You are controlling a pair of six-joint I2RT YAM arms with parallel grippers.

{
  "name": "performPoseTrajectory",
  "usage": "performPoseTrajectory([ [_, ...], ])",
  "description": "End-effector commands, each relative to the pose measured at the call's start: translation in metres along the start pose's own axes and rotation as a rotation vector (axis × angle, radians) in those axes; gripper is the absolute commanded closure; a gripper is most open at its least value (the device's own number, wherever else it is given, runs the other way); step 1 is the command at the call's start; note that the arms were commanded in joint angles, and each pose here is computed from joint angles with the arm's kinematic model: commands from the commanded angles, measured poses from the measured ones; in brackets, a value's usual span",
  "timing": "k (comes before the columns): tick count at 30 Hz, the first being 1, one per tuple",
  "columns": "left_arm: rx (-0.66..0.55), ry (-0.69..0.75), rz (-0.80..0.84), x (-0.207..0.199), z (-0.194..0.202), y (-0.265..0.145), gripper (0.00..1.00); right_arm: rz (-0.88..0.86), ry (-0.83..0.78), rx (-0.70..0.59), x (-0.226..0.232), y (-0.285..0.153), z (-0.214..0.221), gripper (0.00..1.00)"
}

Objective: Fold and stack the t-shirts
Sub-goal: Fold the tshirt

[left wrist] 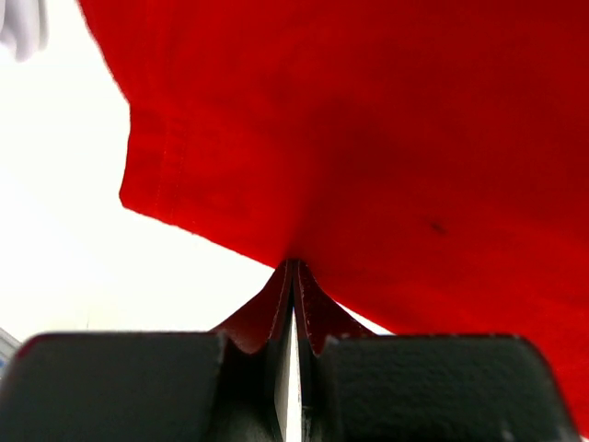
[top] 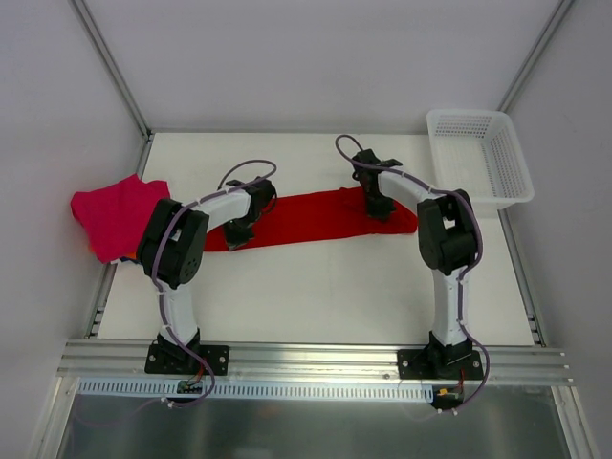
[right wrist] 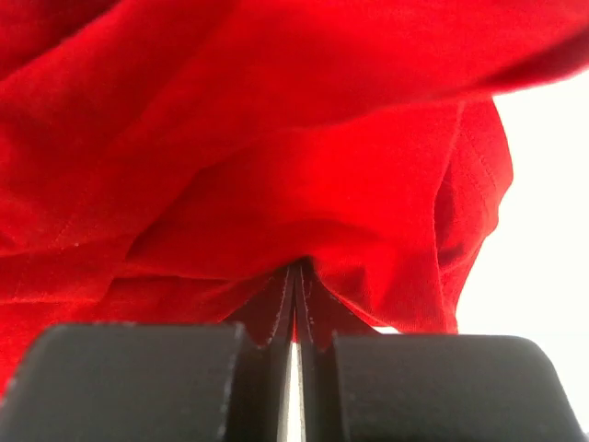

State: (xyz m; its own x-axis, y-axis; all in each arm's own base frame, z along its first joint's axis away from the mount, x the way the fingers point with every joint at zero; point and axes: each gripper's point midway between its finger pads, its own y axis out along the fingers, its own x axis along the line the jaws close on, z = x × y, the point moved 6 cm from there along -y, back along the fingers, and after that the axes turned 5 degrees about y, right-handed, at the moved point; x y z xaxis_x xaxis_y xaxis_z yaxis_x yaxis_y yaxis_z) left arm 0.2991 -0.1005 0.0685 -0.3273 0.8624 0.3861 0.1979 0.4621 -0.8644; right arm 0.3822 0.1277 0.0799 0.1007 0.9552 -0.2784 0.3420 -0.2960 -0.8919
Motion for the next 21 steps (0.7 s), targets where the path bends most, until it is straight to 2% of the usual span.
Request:
performPoseTrajectory([
  [1,0.053,0.011,-0.007,0.006,0.029,-0.006,1.00,-0.034,0.019,-0.007,0.003,-0.005,-0.014,0.99],
  [12,0.077,0.063,0.058,-0.004,0.119,-0.032,1.00,-0.012,0.027,-0.021,-0.003,-0.001,-0.054,0.99],
  [21,0.100,0.150,0.143,-0.035,0.216,-0.066,1.00,-0.016,-0.014,-0.030,-0.002,0.011,-0.072,1.00],
])
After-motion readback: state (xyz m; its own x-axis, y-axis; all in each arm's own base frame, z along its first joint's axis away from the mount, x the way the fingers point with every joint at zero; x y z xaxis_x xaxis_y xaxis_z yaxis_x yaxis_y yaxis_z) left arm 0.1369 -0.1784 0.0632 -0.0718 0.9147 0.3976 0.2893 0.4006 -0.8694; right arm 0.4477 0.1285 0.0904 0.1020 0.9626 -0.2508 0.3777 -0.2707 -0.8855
